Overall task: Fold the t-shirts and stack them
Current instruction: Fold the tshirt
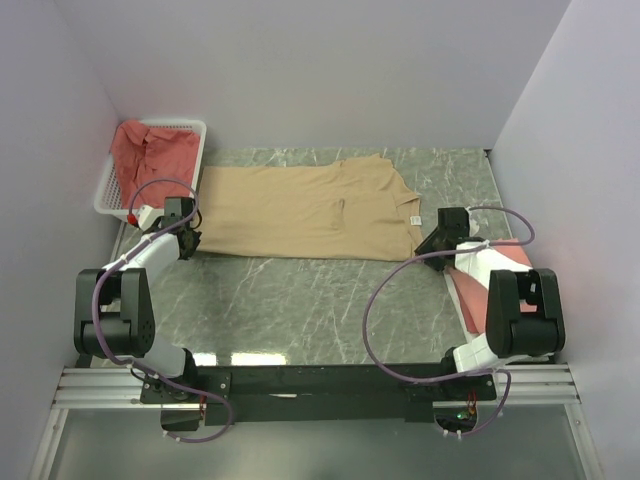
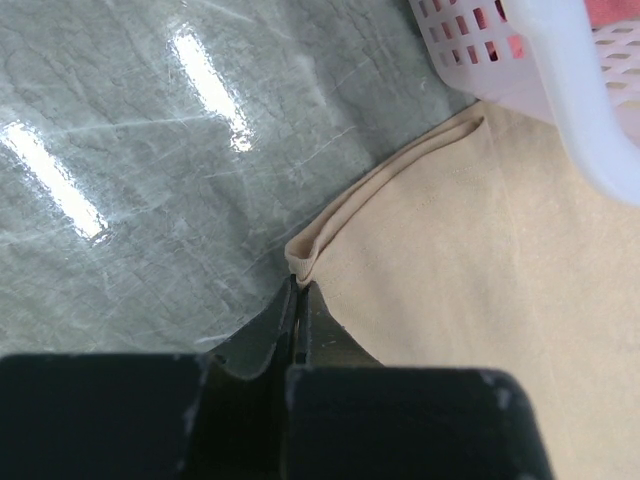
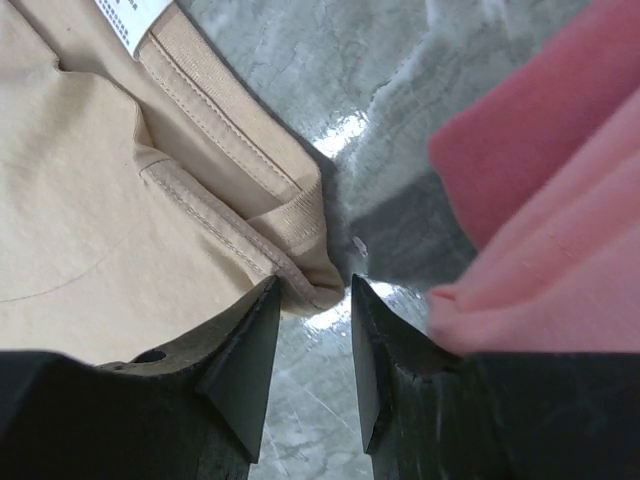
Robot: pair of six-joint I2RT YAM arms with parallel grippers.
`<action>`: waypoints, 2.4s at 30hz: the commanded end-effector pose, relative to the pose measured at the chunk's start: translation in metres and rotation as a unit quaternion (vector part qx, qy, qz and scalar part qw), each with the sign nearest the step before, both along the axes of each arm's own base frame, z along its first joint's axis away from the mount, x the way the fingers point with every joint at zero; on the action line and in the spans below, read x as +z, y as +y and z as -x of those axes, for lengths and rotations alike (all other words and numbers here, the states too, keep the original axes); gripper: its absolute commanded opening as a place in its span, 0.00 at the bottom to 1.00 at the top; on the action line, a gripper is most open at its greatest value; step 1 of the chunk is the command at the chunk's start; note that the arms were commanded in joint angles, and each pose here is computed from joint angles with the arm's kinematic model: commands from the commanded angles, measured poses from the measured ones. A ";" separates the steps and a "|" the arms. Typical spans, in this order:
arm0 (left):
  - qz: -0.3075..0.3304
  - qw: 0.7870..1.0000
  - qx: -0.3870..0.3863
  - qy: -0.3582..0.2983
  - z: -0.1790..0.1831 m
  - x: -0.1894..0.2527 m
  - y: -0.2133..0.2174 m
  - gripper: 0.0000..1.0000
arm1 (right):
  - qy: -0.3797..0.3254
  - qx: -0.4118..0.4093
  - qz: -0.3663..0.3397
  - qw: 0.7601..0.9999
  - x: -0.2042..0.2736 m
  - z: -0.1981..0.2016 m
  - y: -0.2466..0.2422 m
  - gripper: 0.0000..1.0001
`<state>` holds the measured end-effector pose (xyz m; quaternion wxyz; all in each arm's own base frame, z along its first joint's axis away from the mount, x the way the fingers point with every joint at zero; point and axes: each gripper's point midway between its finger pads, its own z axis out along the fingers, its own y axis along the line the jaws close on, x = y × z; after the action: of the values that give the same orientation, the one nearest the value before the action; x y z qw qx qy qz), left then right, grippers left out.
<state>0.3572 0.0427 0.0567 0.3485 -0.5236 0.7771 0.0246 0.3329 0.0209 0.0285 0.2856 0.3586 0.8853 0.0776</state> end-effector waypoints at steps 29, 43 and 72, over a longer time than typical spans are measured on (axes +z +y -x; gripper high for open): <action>0.022 0.999 0.036 0.029 0.061 -0.018 0.007 0.01 | -0.016 0.008 0.065 0.998 0.047 0.039 -0.022 0.00; 0.014 0.996 0.087 -0.002 0.129 0.000 0.015 0.01 | -0.042 0.006 -0.024 0.999 0.052 0.113 0.006 0.00; -0.030 0.989 -0.013 -0.145 0.045 0.133 0.000 0.46 | -0.195 0.143 -0.051 0.969 0.178 0.033 0.050 0.83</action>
<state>0.2722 0.0485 0.1514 0.4278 -0.5367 0.7270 -0.0224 0.2412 0.0532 0.1475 0.3318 0.2881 0.8797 0.1819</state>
